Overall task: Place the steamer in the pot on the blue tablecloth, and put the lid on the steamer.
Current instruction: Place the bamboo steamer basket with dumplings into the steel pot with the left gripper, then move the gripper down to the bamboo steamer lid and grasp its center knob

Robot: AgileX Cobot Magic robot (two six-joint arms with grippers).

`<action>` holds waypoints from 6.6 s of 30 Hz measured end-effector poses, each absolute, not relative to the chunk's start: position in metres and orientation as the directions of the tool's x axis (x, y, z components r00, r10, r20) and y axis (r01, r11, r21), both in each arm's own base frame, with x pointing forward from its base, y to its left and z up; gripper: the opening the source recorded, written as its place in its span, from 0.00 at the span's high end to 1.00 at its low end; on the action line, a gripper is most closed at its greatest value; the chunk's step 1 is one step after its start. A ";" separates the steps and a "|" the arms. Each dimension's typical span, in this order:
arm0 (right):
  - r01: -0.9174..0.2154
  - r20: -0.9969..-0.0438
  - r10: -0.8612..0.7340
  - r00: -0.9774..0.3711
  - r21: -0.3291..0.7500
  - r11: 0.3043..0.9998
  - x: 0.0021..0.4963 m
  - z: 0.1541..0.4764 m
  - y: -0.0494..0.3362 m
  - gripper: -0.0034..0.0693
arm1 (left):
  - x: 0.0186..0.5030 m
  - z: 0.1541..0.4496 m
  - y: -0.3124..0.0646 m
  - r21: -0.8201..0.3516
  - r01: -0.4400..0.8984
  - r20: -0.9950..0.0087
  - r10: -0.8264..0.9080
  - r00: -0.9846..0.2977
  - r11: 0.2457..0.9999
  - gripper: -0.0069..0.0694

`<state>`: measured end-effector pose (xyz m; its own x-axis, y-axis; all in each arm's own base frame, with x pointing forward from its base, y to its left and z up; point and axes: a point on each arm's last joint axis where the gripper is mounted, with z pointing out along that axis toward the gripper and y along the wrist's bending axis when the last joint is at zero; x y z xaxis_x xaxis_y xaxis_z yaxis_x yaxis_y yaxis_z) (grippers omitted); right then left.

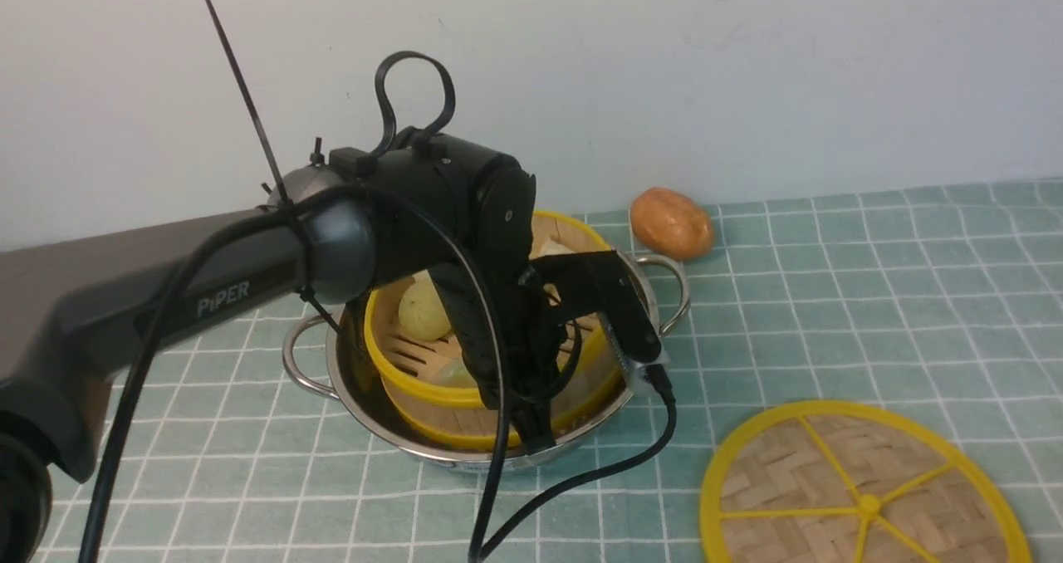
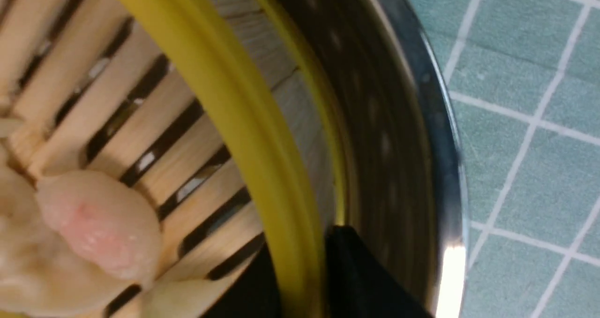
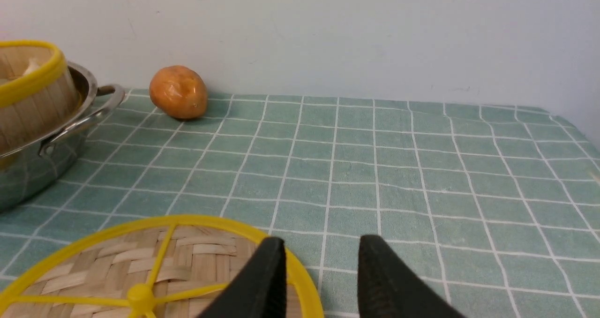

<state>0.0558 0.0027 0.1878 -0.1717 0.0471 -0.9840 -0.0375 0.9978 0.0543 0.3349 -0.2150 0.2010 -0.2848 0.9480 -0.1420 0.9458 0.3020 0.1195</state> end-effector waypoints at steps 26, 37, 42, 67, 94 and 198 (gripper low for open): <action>-0.037 -0.984 0.047 -0.172 0.054 0.998 0.056 0.188 0.003 0.62 | 0.305 0.293 -0.183 0.255 0.866 -0.171 0.901 -0.398 0.430 0.40; -0.037 -0.984 0.047 -0.172 0.054 0.998 0.056 0.188 0.003 0.62 | 0.252 0.397 -0.155 0.329 0.735 -0.557 0.750 -0.355 0.592 0.62; -0.037 -0.984 0.047 -0.172 0.054 0.998 0.056 0.188 0.003 0.62 | 0.243 0.416 -0.150 0.358 0.705 -0.632 0.715 -0.300 0.612 0.68; -0.037 -0.984 0.047 -0.172 0.054 0.998 0.056 0.188 0.003 0.62 | 0.154 0.318 0.002 0.033 0.058 -0.916 0.053 -0.398 0.998 0.67; -0.038 -0.984 0.047 -0.171 0.054 0.998 0.056 0.188 0.003 0.62 | 0.062 0.195 -0.010 0.209 0.180 -0.935 0.251 -0.252 0.961 0.61; -0.447 -0.445 -0.327 -0.834 0.196 0.873 0.210 0.279 0.062 0.50 | 0.054 0.180 -0.002 0.136 0.079 -0.958 0.151 -0.245 0.988 0.59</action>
<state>0.2104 0.0621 0.2787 -0.8337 -0.3271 -0.4449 -0.4469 0.8729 0.1956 0.0539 -0.0016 0.1803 -0.2447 0.1513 -0.9577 0.0794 0.9876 0.1357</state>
